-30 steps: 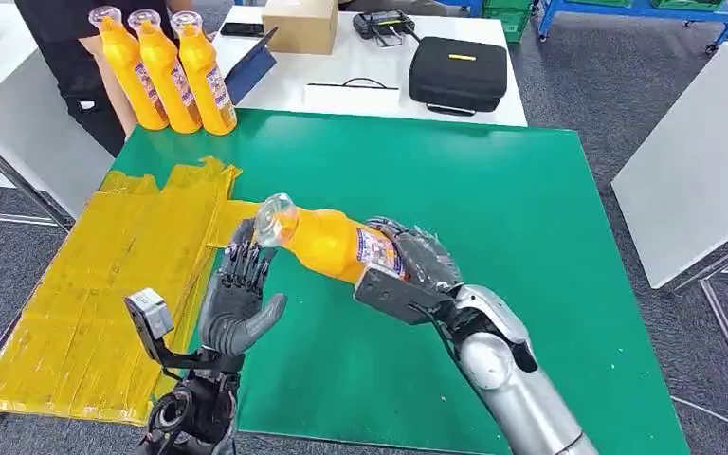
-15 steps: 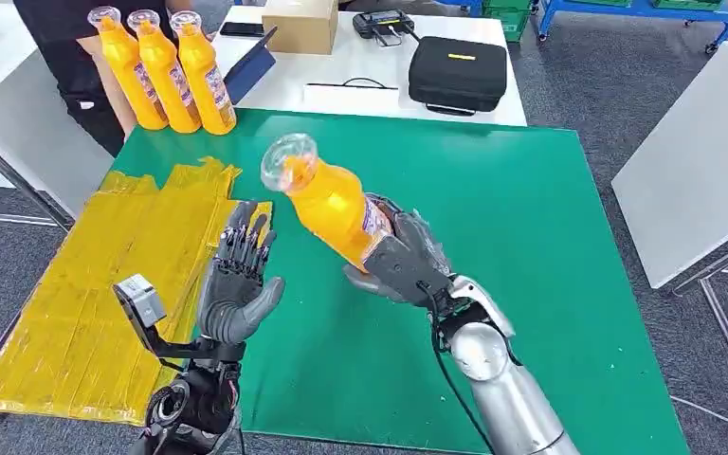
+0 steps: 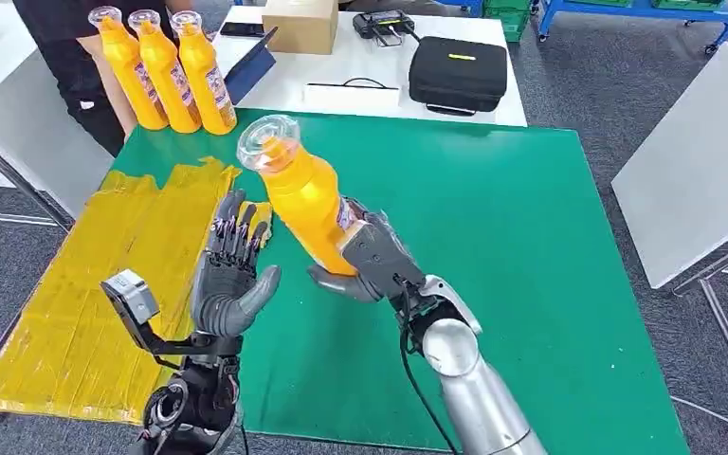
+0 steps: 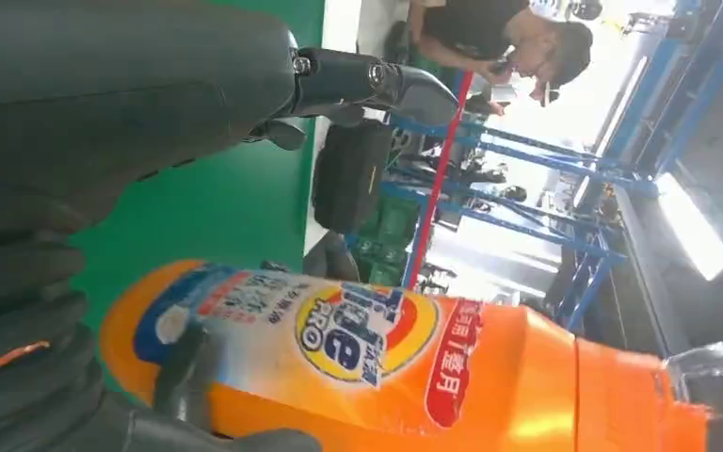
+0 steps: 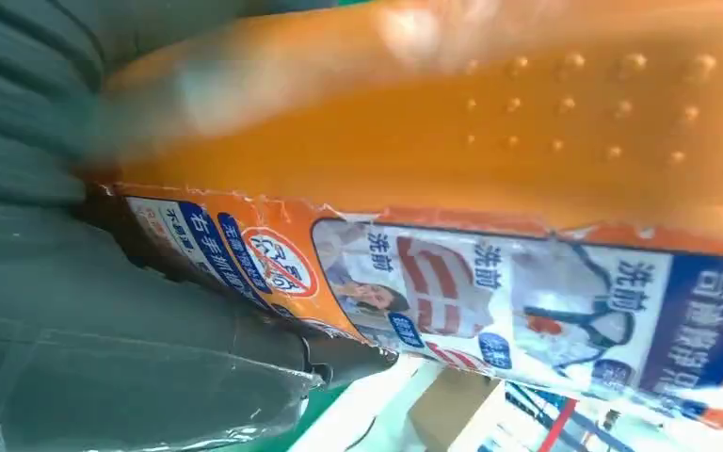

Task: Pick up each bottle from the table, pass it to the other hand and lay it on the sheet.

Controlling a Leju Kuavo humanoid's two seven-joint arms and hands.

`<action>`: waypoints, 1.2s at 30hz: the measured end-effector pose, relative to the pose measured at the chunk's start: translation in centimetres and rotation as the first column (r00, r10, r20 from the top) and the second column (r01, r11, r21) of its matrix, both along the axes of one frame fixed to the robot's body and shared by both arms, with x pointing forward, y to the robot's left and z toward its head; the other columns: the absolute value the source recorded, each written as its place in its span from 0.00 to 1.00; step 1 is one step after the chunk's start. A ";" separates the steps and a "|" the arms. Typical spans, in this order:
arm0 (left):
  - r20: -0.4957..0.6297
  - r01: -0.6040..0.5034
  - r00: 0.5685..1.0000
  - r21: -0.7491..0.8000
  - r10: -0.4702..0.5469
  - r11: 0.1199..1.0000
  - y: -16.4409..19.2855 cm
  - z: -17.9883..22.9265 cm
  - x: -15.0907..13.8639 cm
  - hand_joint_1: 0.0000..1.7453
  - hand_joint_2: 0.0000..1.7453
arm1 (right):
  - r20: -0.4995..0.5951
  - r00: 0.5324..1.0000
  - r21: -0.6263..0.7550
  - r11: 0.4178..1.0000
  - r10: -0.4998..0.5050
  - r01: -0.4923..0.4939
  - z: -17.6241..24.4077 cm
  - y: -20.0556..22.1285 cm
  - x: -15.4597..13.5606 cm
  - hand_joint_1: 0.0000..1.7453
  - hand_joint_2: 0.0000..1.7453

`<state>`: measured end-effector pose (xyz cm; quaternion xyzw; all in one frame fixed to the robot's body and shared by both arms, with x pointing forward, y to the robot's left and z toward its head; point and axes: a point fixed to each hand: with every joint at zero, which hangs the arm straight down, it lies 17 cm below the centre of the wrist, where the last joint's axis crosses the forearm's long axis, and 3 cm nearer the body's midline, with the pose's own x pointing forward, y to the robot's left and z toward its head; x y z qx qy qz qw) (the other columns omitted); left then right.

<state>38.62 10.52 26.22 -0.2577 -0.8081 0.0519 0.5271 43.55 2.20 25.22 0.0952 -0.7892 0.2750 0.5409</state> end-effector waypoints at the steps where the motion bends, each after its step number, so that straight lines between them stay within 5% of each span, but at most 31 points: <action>1: 0.006 -0.039 0.999 0.032 0.039 0.999 0.3 0.0 0.2 0.00 1.00 | -0.012 1.000 -0.013 1.000 0.014 -0.014 -0.3 0.5 0.0 1.00 1.00; 10: 0.023 -0.124 0.992 0.105 0.122 0.987 0.8 0.8 1.5 0.00 1.00 | -0.029 0.998 -0.129 0.990 0.049 -0.052 -2.0 3.0 0.3 1.00 1.00; 22: -0.001 -0.112 0.994 0.104 0.113 0.988 1.1 0.7 2.0 0.00 1.00 | -0.034 0.996 -0.268 0.960 0.078 -0.084 -4.7 5.1 0.5 1.00 1.00; 29: -0.041 -0.032 0.999 0.038 0.033 0.999 0.6 0.8 2.5 0.00 1.00 | 0.043 0.993 -0.375 0.923 0.108 -0.084 -5.4 6.4 0.5 1.00 1.00; 36: -0.182 0.190 0.957 -0.198 -0.226 0.962 -1.6 -0.7 3.0 0.00 1.00 | 0.097 0.987 -0.371 0.925 0.130 -0.086 -4.2 7.2 0.8 1.00 1.00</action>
